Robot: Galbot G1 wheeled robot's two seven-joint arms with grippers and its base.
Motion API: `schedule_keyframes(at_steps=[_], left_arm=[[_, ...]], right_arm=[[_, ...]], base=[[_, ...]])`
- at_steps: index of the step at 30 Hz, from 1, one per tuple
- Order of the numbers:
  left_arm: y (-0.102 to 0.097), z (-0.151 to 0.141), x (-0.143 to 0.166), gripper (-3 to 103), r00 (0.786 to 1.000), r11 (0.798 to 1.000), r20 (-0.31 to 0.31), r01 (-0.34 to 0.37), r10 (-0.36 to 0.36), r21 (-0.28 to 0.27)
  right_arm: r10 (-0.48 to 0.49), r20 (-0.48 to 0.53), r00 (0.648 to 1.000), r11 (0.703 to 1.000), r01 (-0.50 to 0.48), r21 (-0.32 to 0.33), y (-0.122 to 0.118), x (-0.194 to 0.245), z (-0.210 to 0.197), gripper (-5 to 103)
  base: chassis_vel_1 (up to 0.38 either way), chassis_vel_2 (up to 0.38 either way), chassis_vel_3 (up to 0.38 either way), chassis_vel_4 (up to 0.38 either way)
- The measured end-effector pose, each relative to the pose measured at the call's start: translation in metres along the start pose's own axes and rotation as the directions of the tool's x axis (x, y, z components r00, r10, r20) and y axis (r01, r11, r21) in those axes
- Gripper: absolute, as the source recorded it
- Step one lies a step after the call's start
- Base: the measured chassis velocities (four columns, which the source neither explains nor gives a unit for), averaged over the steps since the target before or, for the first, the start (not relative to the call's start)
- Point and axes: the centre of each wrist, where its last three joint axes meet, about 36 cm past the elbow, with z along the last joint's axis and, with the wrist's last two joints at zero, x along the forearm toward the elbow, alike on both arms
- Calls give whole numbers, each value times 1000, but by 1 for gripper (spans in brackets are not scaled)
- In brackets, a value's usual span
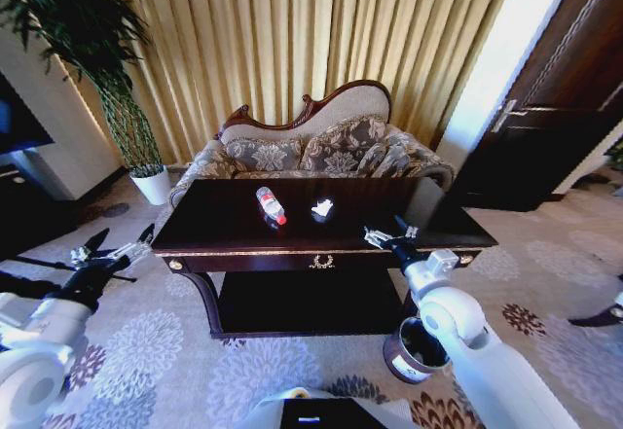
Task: Move to the front of the table and place the trash on the table into the trash bin.
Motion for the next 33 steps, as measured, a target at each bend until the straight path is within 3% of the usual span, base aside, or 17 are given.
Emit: schedule_keyframes(at_steps=[5, 15, 22, 33], left_arm=[[-1, 3, 4, 100, 1000, 1000, -4, 4, -4, 7], [-5, 2, 6, 100, 1000, 1000, 5, 9, -9, 11], [-6, 4, 6, 100, 1000, 1000, -5, 20, -20, 7], [-4, 7, 8, 100, 999, 999, -14, 34, -34, 8]], right_arm=[[-40, -67, 997, 999, 38, -31, -10, -22, -19, 100], [-87, -125, 988, 996, 87, -8, -11, -82, -46, 100], [-107, -206, 973, 994, 107, -10, 33, -136, -39, 100], [-73, -259, 963, 997, 78, 6, 52, -190, -44, 100]], base=[[0, 0, 0, 0], [0, 0, 0, 0], [0, 0, 0, 0], [0, 0, 0, 0]])
